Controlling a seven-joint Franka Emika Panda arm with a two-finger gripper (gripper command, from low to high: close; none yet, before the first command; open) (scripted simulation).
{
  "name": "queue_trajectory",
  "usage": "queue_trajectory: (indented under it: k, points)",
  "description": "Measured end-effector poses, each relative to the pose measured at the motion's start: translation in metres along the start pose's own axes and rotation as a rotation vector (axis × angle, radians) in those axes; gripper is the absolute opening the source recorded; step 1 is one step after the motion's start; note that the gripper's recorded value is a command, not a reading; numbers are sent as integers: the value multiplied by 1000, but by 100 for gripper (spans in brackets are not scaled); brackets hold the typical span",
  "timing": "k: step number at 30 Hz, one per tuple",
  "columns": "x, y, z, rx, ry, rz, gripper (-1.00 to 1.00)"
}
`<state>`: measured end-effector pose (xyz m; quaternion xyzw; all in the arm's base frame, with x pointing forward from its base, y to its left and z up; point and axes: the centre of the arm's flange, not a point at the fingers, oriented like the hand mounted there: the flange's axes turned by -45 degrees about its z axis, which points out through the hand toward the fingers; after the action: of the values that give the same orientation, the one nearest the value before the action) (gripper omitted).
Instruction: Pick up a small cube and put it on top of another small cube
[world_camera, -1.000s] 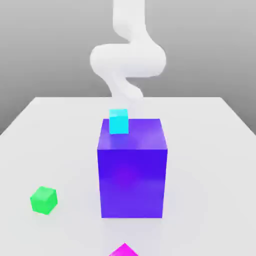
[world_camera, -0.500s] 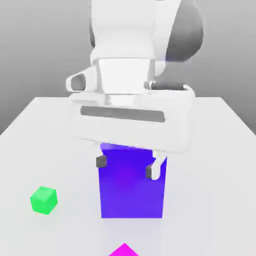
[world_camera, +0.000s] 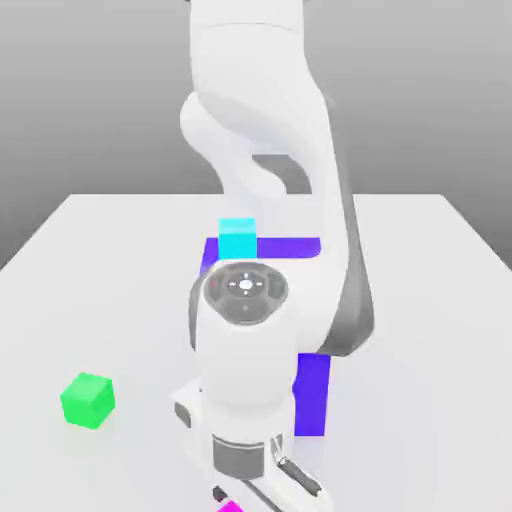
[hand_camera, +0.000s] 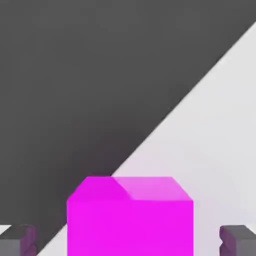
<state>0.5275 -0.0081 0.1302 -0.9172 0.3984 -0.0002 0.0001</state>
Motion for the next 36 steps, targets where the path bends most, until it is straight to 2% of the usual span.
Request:
queue_trajectory:
  k: [5,10,20,30,32,35,36]
  points:
    - [0,0,-1,1,1,0,-100]
    - [3,6,-59,2,0,15,-100]
    - [45,147,-94,12,-8,324,-100]
    - [41,298,-110,2,0,667,-100]
    - [42,312,-95,1,1,702,-100]
    - [38,295,-63,0,1,661,-100]
    - [37,295,-54,0,1,660,100]
